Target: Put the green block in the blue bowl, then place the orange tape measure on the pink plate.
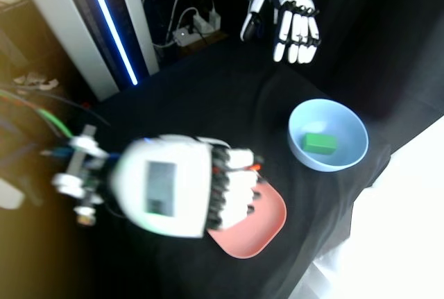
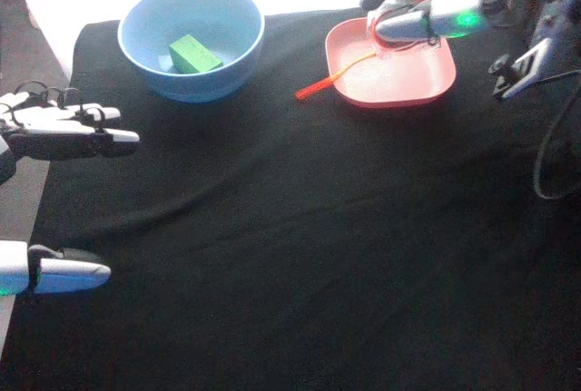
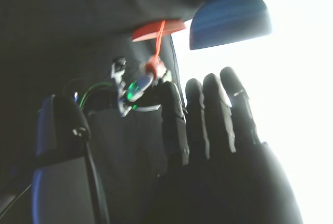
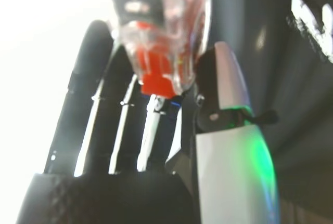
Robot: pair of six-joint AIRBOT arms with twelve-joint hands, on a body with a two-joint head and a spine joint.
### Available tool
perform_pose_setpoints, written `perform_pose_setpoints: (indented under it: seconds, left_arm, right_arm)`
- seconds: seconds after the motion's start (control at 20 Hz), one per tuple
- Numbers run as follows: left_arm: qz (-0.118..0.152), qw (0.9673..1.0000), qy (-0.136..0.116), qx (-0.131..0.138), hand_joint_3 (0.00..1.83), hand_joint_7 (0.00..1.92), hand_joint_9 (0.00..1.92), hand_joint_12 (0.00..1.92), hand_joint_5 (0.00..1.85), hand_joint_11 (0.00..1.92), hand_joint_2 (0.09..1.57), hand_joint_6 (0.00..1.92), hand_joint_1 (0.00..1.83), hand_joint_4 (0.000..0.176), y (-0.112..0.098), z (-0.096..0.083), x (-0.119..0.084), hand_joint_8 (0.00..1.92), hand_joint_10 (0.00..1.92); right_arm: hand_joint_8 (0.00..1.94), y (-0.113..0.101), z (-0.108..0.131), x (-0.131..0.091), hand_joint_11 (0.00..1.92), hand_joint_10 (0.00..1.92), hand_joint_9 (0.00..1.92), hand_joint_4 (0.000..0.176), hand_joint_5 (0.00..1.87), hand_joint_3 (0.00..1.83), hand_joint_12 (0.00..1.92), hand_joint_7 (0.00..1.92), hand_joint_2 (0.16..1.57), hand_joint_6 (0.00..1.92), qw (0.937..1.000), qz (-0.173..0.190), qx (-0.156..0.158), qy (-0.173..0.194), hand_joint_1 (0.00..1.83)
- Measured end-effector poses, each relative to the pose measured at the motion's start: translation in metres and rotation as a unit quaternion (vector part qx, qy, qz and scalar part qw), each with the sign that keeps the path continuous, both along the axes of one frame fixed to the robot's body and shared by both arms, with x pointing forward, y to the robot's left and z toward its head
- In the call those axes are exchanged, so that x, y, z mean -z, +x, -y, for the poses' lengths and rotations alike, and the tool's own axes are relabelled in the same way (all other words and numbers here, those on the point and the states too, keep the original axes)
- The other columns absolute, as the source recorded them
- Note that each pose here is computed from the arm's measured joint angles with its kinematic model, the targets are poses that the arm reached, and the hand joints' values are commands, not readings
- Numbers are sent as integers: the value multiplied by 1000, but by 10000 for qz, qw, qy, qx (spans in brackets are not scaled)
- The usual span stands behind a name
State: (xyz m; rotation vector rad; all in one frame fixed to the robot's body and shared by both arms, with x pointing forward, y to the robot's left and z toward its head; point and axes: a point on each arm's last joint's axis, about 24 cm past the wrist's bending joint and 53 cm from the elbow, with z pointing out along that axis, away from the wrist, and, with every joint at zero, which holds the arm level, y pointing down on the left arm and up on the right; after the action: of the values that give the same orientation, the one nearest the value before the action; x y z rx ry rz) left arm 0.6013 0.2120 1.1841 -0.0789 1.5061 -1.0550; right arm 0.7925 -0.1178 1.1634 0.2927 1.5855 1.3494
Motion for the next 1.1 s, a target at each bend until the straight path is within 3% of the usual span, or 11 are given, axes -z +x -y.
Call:
perform_pose_setpoints:
  seconds: [0.1, 0.15, 0.25, 0.45, 0.55, 0.6, 0.65, 0.7, 0.75, 0.9, 1.1]
  left_arm:
    - [3, 10000, -12, -21, 5, 341, 256, 775, 564, 0, 883, 0, 866, 57, 1, -1, 0, 2, 1]
    - [11, 10000, -16, -1, 6, 346, 262, 774, 564, 0, 884, 0, 859, 58, 2, -1, 0, 4, 4]
    - [-5, 10000, -37, 3, 11, 341, 264, 796, 553, 0, 907, 0, 823, 60, 3, 0, 2, 1, 3]
    - [34, 10000, -64, 45, 7, 322, 242, 707, 548, 0, 931, 2, 810, 73, 1, 1, -1, 0, 4]
    - [32, 10000, -68, 37, 4, 326, 247, 735, 552, 0, 931, 2, 803, 67, 2, 1, -1, 1, 4]
    - [33, 10000, -66, 42, 5, 324, 246, 734, 551, 0, 933, 1, 802, 64, 2, 1, -1, 0, 3]
    - [34, 10000, -64, 45, 2, 327, 249, 703, 561, 0, 927, 3, 805, 67, 1, 1, -1, 0, 3]
    - [34, 10000, -60, 39, 1, 329, 256, 728, 556, 0, 928, 1, 792, 63, 2, 1, -1, 1, 4]
    - [43, 10000, -56, 35, 3, 328, 252, 731, 556, 0, 932, 1, 794, 58, 2, 0, -1, 0, 1]
    - [44, 10000, -57, 30, 6, 324, 258, 758, 553, 0, 945, 0, 822, 47, 3, 0, -1, 0, 2]
    - [29, 10000, -58, 15, 4, 326, 247, 710, 558, 0, 952, 0, 837, 29, 2, -1, 0, 2, 1]
  right_arm:
    - [269, 20, 3, 21, 1051, 853, 1209, 0, 1237, 1, 946, 1382, 986, 318, 9987, -278, 327, -269, 1420]
    - [190, 26, 6, 31, 912, 647, 1279, 0, 1191, 0, 1174, 1419, 987, 466, 9974, -411, 459, -369, 1499]
    - [94, 35, 12, 49, 874, 508, 1322, 0, 1164, 0, 1226, 1454, 987, 617, 9939, -690, 674, -529, 1516]
    - [570, 43, 25, 52, 770, 790, 1162, 0, 1082, 0, 1285, 1190, 1037, 850, 9913, -827, 875, -540, 1504]
    - [695, 42, 24, 54, 819, 831, 1143, 0, 1000, 3, 1394, 1089, 1054, 824, 9912, -860, 836, -557, 1506]
    - [969, 41, 22, 55, 852, 939, 1091, 0, 938, 1, 1431, 947, 1080, 787, 9915, -854, 785, -593, 1505]
    - [406, 39, 17, 55, 571, 587, 724, 0, 609, 0, 1181, 655, 1009, 228, 9919, -847, 719, -614, 1292]
    - [99, 36, 13, 56, 157, 206, 369, 107, 285, 0, 975, 357, 906, 45, 9923, -827, 641, -661, 1097]
    - [25, 33, 8, 60, 31, 68, 214, 162, 127, 0, 769, 215, 851, 12, 9922, -856, 580, -691, 1027]
    - [0, 25, -1, 44, 0, 0, 1, 176, 0, 0, 30, 1, 796, 0, 9962, -755, 305, -302, 822]
    - [0, 15, 12, 15, 0, 0, 0, 176, 0, 7, 0, 0, 821, 0, 9986, -503, 170, 2, 779]
